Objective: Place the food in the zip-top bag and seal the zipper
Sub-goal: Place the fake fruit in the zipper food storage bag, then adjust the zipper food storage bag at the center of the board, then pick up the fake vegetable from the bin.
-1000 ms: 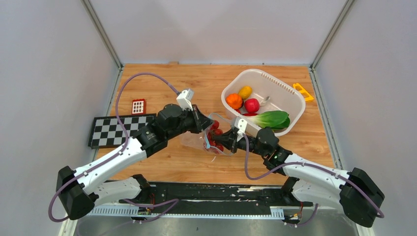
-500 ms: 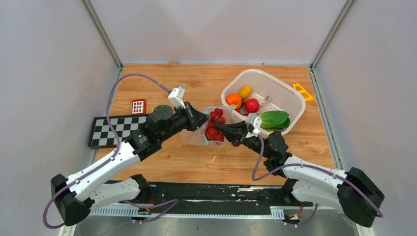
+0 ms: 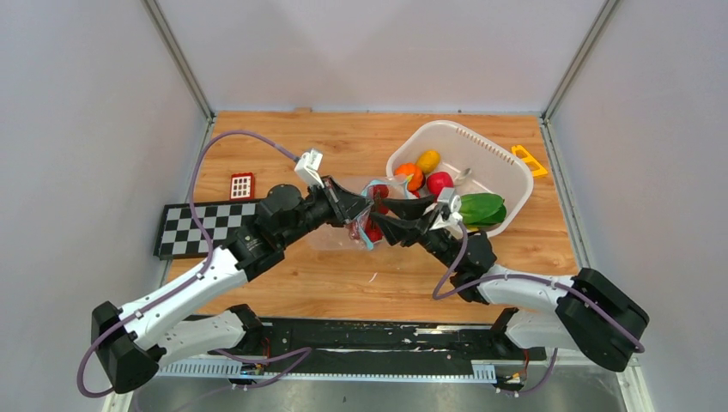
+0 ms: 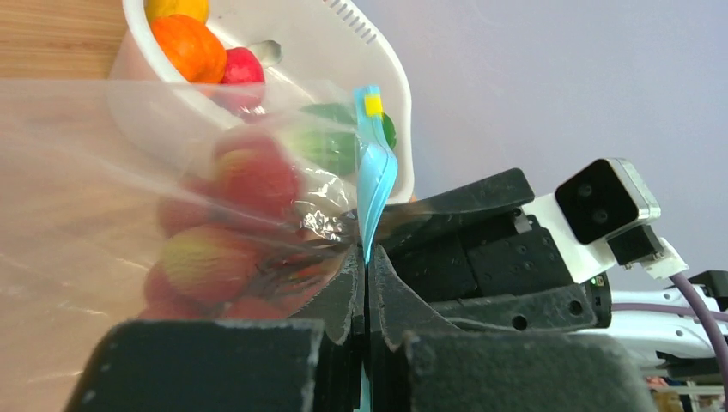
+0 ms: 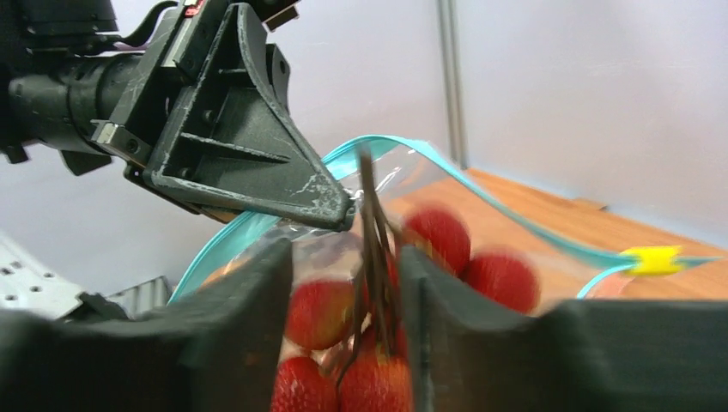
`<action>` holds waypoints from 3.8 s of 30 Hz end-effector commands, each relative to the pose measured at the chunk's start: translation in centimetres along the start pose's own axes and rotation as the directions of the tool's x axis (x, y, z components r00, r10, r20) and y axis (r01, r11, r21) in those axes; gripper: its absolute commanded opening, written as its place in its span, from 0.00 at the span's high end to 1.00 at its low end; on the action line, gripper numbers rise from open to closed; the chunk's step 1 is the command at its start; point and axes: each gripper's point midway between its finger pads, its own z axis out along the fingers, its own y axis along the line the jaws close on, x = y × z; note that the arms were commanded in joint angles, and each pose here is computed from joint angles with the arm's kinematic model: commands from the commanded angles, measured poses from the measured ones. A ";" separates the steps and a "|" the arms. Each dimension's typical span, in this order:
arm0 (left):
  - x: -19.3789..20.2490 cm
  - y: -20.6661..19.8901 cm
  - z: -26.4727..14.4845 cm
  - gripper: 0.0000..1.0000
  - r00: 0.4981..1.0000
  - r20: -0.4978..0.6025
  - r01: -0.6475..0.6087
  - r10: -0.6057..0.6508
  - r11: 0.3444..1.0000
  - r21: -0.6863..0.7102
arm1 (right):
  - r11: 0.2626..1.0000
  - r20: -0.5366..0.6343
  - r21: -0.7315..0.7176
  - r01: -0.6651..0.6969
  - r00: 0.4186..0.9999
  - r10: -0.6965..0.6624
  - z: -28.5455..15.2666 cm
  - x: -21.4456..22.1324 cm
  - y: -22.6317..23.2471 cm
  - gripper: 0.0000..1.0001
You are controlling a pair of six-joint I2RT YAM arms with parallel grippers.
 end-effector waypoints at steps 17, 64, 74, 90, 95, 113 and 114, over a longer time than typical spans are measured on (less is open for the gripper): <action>-2.6 3.2 -1.5 1.00 0.995 0.096 -0.018 0.035 0.986 -0.168 | 0.935 -0.469 0.352 0.034 0.871 0.145 -5.9 -1.3 -2.4 0.30; -3.2 9.2 -5.0 1.00 0.980 0.063 -0.138 0.190 0.869 -0.476 | 0.987 -0.699 0.163 0.016 0.707 0.104 3.7 3.2 -5.4 0.45; -2.5 8.9 -4.6 1.00 0.983 0.049 -0.138 0.179 0.884 -0.446 | 0.872 -0.543 0.437 0.220 0.837 0.061 0.8 -3.5 -13.4 0.07; -2.0 8.2 -4.5 1.00 0.986 0.031 -0.138 0.164 0.904 -0.404 | 0.723 -0.502 0.690 -0.005 0.717 0.484 -2.7 3.8 -24.5 0.09; -1.9 8.3 -4.6 1.00 0.986 0.028 -0.138 0.163 0.905 -0.403 | 0.730 -0.516 0.681 -0.051 0.675 0.528 -2.2 5.9 -25.5 0.09; -2.0 8.2 -5.0 1.00 0.985 0.027 -0.144 0.168 0.903 -0.404 | 0.717 -0.547 0.691 -0.090 0.584 0.600 -2.9 10.6 -26.6 0.22; -2.0 8.2 -5.0 1.00 0.985 0.027 -0.144 0.169 0.903 -0.405 | 0.717 -0.542 0.691 -0.092 0.590 0.599 -2.9 10.5 -26.6 0.24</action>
